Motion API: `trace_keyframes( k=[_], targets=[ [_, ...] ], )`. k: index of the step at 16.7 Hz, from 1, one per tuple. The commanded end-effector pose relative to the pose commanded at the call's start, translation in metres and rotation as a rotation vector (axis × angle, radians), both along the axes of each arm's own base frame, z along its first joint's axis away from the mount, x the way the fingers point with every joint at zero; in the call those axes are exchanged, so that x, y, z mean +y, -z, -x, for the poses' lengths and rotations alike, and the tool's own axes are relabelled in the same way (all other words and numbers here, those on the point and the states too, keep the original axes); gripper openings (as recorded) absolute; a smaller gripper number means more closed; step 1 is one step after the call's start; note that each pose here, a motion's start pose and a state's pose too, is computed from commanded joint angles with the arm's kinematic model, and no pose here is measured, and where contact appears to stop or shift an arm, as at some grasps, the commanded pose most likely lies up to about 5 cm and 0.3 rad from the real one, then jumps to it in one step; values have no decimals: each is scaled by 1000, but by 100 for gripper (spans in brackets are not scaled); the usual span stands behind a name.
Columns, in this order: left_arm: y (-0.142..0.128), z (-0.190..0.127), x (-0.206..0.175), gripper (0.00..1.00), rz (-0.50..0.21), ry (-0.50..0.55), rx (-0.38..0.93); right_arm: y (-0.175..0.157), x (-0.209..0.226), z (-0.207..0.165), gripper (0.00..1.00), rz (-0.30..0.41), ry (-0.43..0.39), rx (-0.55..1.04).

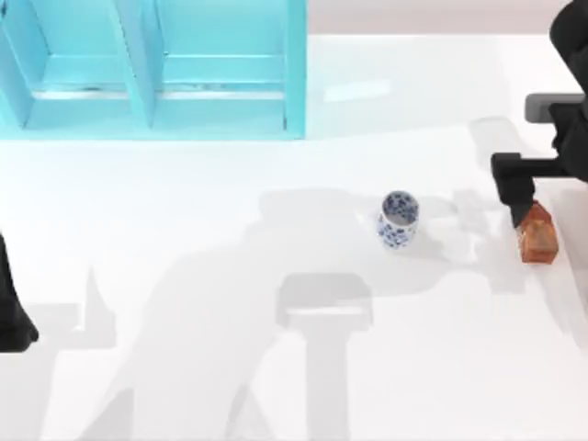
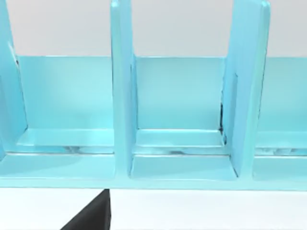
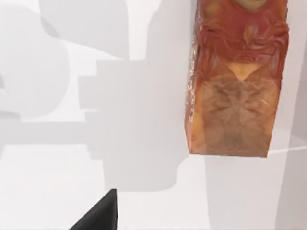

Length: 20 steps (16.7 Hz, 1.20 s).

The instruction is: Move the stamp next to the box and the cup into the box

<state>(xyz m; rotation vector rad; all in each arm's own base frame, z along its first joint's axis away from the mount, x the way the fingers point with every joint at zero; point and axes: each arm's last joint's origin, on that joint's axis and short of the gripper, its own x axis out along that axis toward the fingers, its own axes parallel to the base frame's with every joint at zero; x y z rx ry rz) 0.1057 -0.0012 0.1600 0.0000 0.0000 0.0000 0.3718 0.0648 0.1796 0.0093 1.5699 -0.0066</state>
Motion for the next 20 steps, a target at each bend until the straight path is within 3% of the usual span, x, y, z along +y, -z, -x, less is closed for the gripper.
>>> trace_keyframes(
  k=[4,17,20],
  targets=[
    [0,0,0,100,0,0,0,-8,1,-3,100,-1,0,2],
    [0,0,0,100,0,0,0,-99,0,0,100,0,0,1],
    [0,0,0,100,0,0,0,-100,0,0,100,0,0,0]
  ],
)
